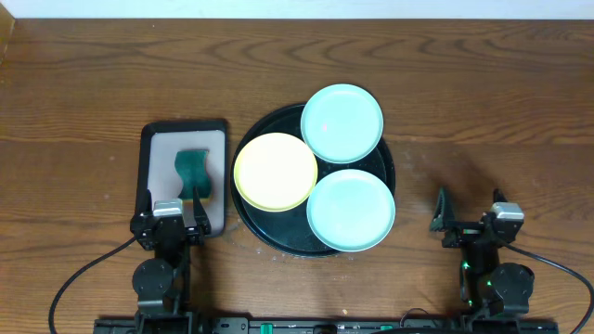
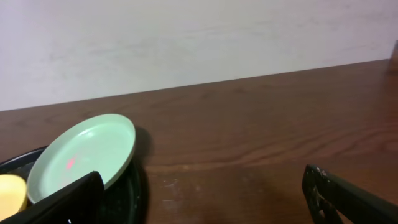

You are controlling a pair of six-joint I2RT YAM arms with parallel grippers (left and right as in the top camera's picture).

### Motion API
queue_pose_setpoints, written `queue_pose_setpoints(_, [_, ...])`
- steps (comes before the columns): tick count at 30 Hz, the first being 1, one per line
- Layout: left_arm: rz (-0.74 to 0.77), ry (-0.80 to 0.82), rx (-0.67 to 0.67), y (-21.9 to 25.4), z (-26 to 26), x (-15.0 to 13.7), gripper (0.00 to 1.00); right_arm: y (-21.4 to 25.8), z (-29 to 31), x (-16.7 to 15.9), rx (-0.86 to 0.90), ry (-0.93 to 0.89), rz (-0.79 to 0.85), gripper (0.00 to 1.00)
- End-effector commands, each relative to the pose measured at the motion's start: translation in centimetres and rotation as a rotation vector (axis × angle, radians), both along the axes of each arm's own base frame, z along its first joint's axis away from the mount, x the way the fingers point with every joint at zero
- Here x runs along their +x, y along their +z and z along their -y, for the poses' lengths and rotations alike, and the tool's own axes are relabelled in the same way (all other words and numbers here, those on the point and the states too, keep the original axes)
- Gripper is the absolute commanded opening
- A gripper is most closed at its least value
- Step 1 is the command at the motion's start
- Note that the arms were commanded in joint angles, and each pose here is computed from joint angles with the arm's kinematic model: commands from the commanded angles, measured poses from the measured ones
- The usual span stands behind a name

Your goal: Clean dirty plates on tray and stack at the side

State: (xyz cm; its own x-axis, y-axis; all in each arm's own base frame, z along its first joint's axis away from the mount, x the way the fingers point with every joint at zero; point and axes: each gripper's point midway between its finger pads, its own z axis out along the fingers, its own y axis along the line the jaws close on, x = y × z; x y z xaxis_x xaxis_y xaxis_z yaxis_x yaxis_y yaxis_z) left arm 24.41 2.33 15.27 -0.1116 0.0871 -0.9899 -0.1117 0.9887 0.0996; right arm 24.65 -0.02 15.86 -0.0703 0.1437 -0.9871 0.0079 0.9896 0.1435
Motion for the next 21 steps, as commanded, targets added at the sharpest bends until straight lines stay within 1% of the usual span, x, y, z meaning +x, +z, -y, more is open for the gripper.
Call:
queue_pose_setpoints(1, [-0.06, -0.032, 0.006, -1.7, 0.5, -0.1, 0.81, 0.4, 0.5, 0.0, 0.006, -0.027, 0.02, 0.99])
queue_pose_setpoints(3, [-0.059, -0.063, 0.0, -1.7, 1.0, 0.0, 0.81, 0.5, 0.5, 0.0, 0.023, -0.025, 0.025, 0.99])
queue_pose_setpoints(8, [-0.074, -0.052, -0.078, -1.1, 1.0, -0.1, 0.81, 1.0, -0.3, 0.0, 0.025, 0.017, 0.035, 0.99])
queue_pose_setpoints(11, [-0.101, -0.048, -0.1, 0.0, 1.0, 0.0, 0.81, 1.9, -0.8, 0.0, 0.026, 0.046, 0.041, 0.99])
queue_pose_setpoints(16, [-0.18, -0.078, -0.114, 3.0, 1.6, 0.6, 0.81, 4.4, -0.8, 0.2, 0.026, 0.047, 0.026, 0.99])
queue_pose_setpoints(21, [-0.303, -0.078, -0.124, 6.0, 1.7, 1.9, 0.81, 7.3, -1.3, 1.6, 0.022, 0.075, -0.036, 0.99])
